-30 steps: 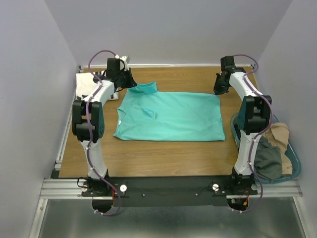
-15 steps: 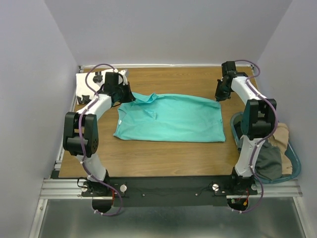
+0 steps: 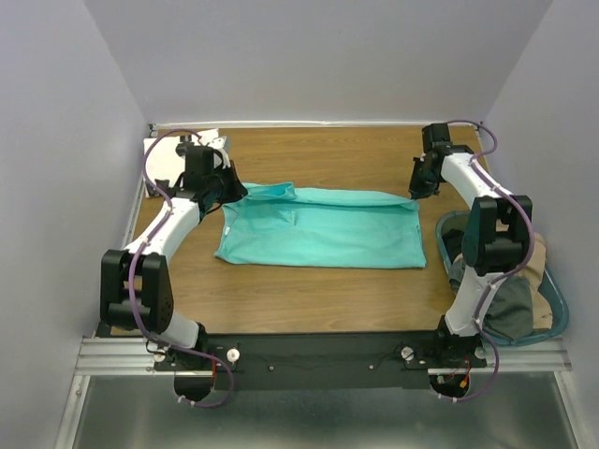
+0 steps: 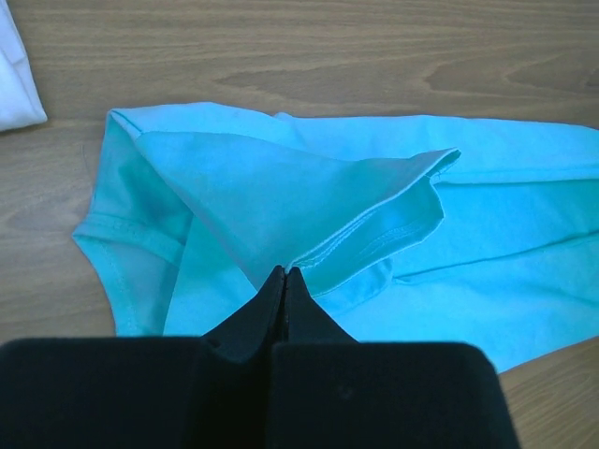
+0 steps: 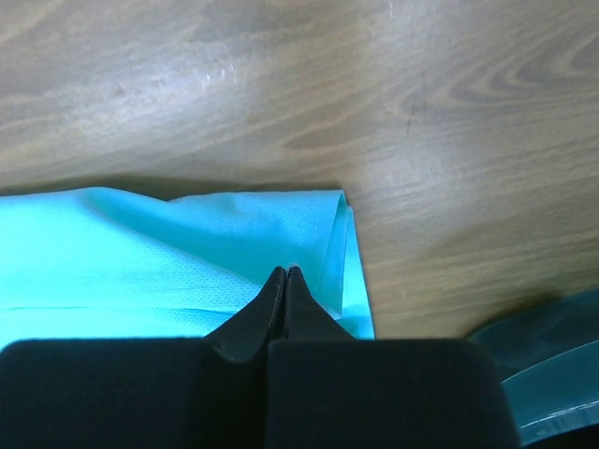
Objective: Fold and stack the t-shirts
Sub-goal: Fold the tshirt
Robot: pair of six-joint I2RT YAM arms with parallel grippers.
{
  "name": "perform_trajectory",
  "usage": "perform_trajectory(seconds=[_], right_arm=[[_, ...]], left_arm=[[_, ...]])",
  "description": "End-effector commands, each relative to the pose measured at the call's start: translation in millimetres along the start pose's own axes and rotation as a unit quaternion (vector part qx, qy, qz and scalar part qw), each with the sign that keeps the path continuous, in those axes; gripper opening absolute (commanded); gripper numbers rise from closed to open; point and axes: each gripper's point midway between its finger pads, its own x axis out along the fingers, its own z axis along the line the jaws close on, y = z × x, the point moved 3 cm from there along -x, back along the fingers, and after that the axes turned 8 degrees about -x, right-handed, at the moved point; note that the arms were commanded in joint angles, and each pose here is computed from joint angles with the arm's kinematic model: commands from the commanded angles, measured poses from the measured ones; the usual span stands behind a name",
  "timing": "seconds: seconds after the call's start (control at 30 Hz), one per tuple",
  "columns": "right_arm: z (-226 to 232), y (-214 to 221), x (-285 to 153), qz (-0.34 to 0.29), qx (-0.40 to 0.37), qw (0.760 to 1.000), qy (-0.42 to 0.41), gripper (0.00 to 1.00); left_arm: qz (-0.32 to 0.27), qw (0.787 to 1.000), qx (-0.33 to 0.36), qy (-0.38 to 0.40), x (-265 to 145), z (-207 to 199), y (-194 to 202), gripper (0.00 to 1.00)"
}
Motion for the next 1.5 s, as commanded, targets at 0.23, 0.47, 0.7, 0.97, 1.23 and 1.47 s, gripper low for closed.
perform_trajectory(seconds=[0.23, 0.47, 0.7, 0.97, 1.23, 1.47], right_arm=[[-5.0, 19.7, -12.4, -0.006, -0.005, 1.0, 0.005, 0.0], [-9.3, 27.8, -15.4, -0.004, -0.002, 1.0, 0.016, 0.0], [-11.4, 41.9, -9.2, 0.011, -0.004, 1.0, 0.021, 0.0], [-12.1, 55.2, -16.0, 0.014, -0.003, 1.0, 0.018, 0.2], [-8.9, 59.7, -41.3, -0.014, 0.0, 1.0, 0.004, 0.51], [0.5, 43.7, -30.9, -0.01, -0.003, 1.0, -0.019, 0.52]], left_arm=[[-0.012, 1.0, -0.022, 0.0, -34.5, -2.1, 24.2, 0.0], [-0.004, 1.0, -0.029, -0.002, -44.0, 2.4, 42.4, 0.0], [0.015, 0.999, -0.037, -0.011, -49.1, 11.6, 65.9, 0.0], [0.038, 0.998, -0.054, -0.024, -62.4, 15.8, 86.2, 0.06], [0.021, 0.997, -0.08, -0.006, -93.4, 1.5, 90.4, 0.39], [0.027, 0.996, -0.082, -0.005, -71.3, 3.2, 81.1, 0.39]])
